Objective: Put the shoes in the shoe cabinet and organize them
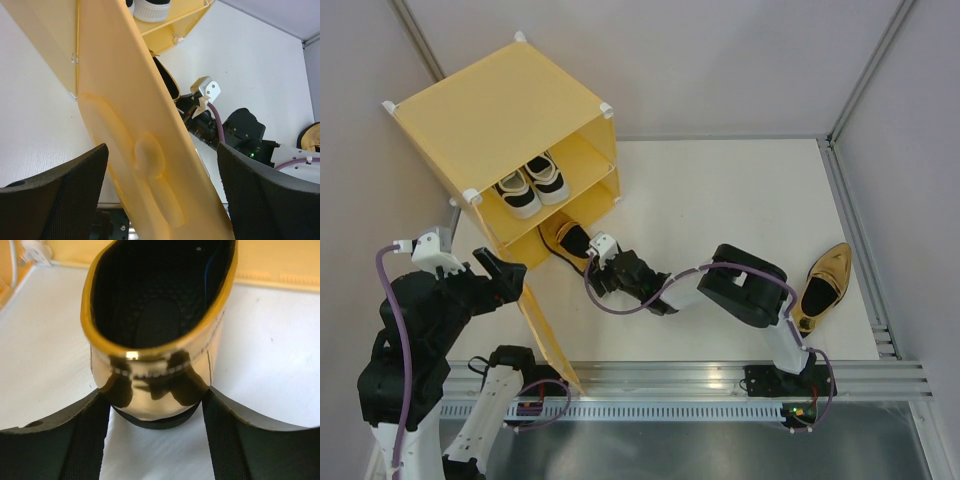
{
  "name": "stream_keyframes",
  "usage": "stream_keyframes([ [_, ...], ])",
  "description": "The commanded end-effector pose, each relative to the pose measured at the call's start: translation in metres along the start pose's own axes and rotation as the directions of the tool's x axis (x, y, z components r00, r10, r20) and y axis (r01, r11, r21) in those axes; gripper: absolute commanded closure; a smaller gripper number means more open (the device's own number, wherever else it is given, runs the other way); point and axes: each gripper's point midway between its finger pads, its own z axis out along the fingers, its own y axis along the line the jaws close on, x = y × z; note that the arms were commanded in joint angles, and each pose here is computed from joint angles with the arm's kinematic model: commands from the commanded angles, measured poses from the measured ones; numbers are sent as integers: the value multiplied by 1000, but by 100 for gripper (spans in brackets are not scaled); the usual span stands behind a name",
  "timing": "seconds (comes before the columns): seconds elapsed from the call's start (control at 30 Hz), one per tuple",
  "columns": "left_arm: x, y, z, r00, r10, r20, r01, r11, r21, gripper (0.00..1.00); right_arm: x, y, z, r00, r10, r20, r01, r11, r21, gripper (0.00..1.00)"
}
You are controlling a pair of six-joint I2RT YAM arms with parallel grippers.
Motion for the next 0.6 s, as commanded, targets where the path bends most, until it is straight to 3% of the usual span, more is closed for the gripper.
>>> stream_keyframes([
  [0.0, -3, 2, -3, 1000, 10, 0, -10, 1000, -16, 8, -43, 21, 15, 996, -35, 84, 43, 995, -90, 93],
  [0.2, -3, 2, -4, 1000, 10, -5, -10, 1000, -18, 8, -64, 19, 42, 993, 4, 117, 1, 999, -43, 99],
  [0.57, 1, 4, -2, 1000, 6, -29, -7, 1000, -29, 8, -89, 4, 92, 975, 110, 194, -130, 987, 93, 99],
])
